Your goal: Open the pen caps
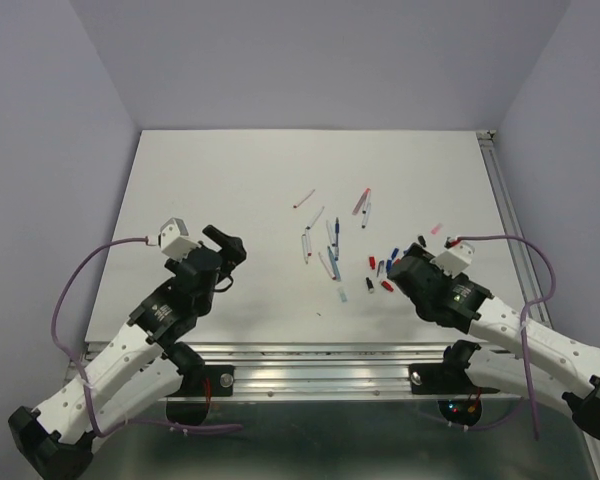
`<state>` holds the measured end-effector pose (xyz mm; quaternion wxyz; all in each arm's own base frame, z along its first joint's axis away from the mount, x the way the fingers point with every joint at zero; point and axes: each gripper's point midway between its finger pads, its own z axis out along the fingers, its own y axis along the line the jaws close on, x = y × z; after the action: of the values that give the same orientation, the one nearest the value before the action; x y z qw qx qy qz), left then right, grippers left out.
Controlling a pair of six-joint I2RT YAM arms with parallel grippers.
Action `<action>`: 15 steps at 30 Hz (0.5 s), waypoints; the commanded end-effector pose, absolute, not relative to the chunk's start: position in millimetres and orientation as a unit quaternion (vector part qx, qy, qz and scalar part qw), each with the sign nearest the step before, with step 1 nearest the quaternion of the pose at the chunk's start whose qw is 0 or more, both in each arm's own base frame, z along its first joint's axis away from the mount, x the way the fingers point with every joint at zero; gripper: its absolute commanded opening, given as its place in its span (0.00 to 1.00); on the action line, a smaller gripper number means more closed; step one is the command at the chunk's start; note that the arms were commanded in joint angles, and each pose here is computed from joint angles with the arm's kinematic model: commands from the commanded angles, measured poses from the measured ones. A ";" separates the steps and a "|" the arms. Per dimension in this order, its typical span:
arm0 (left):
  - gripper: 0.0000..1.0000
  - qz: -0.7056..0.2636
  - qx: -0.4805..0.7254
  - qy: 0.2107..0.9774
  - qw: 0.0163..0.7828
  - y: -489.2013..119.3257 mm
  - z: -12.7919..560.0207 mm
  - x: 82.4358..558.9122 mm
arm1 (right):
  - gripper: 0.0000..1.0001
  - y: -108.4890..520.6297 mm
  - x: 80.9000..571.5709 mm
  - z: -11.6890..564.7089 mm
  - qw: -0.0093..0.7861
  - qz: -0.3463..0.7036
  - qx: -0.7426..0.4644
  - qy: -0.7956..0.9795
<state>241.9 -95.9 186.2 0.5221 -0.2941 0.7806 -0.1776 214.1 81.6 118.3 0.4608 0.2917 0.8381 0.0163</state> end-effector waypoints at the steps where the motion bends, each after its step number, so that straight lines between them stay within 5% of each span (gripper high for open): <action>1: 0.99 -0.144 -0.307 0.784 0.520 -88.0 175.9 245.0 | 1.00 80.4 228.2 137.1 0.499 0.018 0.297 0.814; 15: 0.99 -0.143 -0.272 0.795 0.523 -101.0 182.0 255.3 | 1.00 93.7 235.8 142.6 0.511 0.054 0.282 0.810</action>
<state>247.3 -101.9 159.3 0.4972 -0.2703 0.8134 -0.1348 228.2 92.4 133.2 0.4894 0.2728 0.8274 0.0393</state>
